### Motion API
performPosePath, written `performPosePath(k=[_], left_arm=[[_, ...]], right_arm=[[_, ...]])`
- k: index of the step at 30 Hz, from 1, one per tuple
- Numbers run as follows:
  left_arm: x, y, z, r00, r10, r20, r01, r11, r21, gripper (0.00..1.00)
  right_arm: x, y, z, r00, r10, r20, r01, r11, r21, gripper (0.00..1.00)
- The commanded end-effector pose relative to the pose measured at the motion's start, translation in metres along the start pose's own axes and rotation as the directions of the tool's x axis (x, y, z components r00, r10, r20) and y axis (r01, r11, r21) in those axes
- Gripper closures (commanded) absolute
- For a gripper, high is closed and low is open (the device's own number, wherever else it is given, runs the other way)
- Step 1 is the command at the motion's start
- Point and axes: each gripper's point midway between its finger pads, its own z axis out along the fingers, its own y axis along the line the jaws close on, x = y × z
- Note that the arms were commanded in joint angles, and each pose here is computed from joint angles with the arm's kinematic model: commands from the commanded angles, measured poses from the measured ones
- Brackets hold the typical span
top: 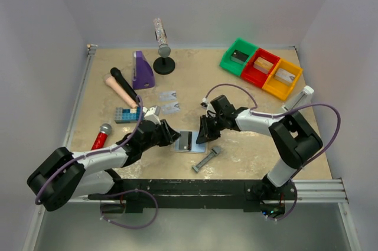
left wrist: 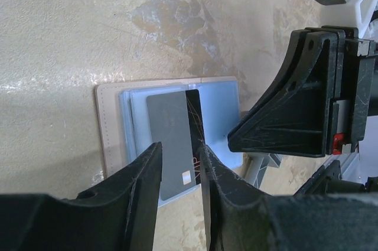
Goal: Take the credit cards out of the card holder
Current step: Remove the credit card from the card holder.
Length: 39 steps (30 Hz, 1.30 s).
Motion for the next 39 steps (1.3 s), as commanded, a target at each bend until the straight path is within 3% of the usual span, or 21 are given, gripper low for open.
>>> performPosePath(k=[1,5,8,11,21,29,39], left_arm=[[-0.009,-0.012,0.001,0.999,-0.012,0.034,0.01,0.999,0.05,0.64],[-0.006,-0.008,0.003,1.0,-0.01,0.025,0.009,0.999,0.038,0.64],[-0.002,-0.003,0.004,1.0,-0.012,0.013,0.012,1.0,0.021,0.65],[0.001,0.009,0.005,1.0,-0.022,0.019,0.022,0.999,-0.025,0.68],[0.012,0.021,0.006,0.999,-0.041,-0.002,0.041,0.998,-0.046,0.73],[-0.002,0.011,-0.004,0.997,-0.045,0.065,0.045,0.999,-0.003,0.74],[-0.001,0.001,0.001,0.998,-0.04,0.05,0.038,0.998,0.042,0.77]], right_arm=[[-0.003,-0.006,0.004,1.0,-0.001,0.018,0.001,1.0,0.026,0.83],[-0.003,-0.009,0.004,1.0,-0.008,0.013,0.007,0.999,0.04,0.81],[-0.011,0.004,0.0,0.999,-0.018,0.044,0.019,1.0,-0.006,0.63],[-0.017,0.015,-0.003,0.998,-0.014,0.063,0.017,0.999,-0.042,0.52],[-0.022,0.025,0.005,0.998,0.032,0.045,-0.028,0.996,-0.09,0.52],[-0.032,0.042,-0.018,0.988,-0.014,0.154,0.029,0.995,-0.097,0.51],[-0.023,0.046,0.002,0.997,0.04,0.069,-0.035,0.997,-0.069,0.51]])
